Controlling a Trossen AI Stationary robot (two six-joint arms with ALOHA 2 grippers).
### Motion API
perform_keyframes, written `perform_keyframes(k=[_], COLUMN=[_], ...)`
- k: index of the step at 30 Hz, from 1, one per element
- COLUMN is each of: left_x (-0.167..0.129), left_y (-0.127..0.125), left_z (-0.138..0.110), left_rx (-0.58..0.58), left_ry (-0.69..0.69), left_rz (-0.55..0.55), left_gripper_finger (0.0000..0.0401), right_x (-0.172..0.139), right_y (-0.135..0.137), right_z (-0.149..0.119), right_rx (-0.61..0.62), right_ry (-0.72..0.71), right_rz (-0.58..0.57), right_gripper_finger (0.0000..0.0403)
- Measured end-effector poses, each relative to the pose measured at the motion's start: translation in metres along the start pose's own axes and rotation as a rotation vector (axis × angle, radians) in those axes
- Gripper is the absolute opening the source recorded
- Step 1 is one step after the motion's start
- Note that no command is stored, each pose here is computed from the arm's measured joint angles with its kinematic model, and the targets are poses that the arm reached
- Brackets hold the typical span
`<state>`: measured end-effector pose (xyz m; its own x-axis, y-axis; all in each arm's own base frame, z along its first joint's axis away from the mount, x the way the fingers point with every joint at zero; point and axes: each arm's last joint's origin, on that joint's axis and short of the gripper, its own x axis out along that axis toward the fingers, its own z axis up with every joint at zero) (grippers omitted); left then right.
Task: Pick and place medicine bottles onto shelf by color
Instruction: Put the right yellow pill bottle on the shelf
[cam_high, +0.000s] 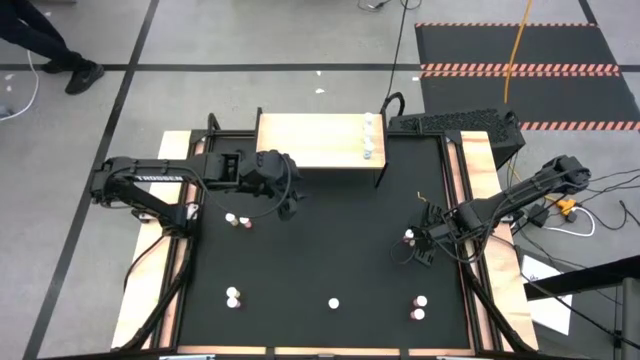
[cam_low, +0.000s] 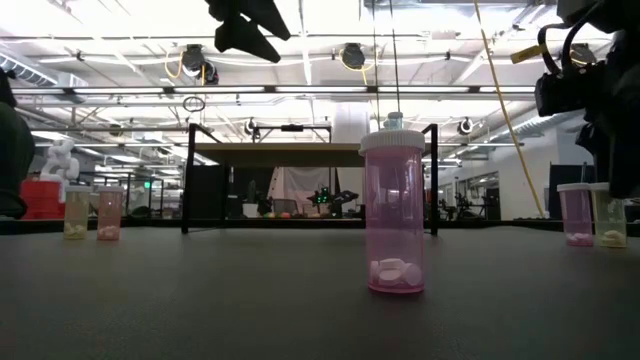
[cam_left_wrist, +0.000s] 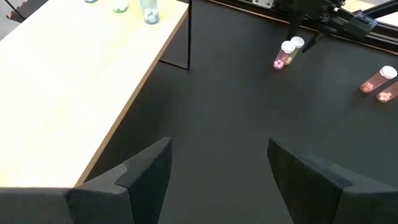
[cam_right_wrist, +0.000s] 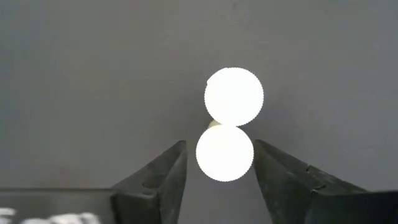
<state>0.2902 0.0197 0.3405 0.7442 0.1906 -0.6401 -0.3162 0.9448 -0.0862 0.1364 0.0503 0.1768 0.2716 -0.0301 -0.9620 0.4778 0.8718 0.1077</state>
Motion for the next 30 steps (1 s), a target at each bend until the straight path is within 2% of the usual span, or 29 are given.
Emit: perform_keyframes(k=[5, 9, 16, 20, 30], left_x=[0.000, 0.000, 0.000, 0.000, 0.000], left_y=[0.000, 0.000, 0.000, 0.000, 0.000], left_z=[0.000, 0.000, 0.000, 0.000, 0.000], left_rx=[0.000, -0.002, -0.005, -0.008, -0.059], left_ry=[0.000, 0.000, 0.000, 0.000, -0.004], left_rz=[0.000, 0.000, 0.000, 0.000, -0.001], left_gripper_finger=[0.0266, 0.0266, 0.0266, 0.0266, 0.0266], right_x=[0.000, 0.000, -0.001, -0.007, -0.052], right_y=[0.001, 0.001, 0.001, -0.001, 0.006], right_z=[0.001, 0.001, 0.001, -0.001, 0.011], right_rx=[0.001, 0.001, 0.047, 0.106, 0.165], right_ry=[-0.009, -0.008, -0.011, -0.014, -0.099], right_rz=[0.011, 0.012, 0.021, 0.071, 0.241], right_gripper_finger=[0.0132, 0.0114, 0.0122, 0.0118, 0.0117])
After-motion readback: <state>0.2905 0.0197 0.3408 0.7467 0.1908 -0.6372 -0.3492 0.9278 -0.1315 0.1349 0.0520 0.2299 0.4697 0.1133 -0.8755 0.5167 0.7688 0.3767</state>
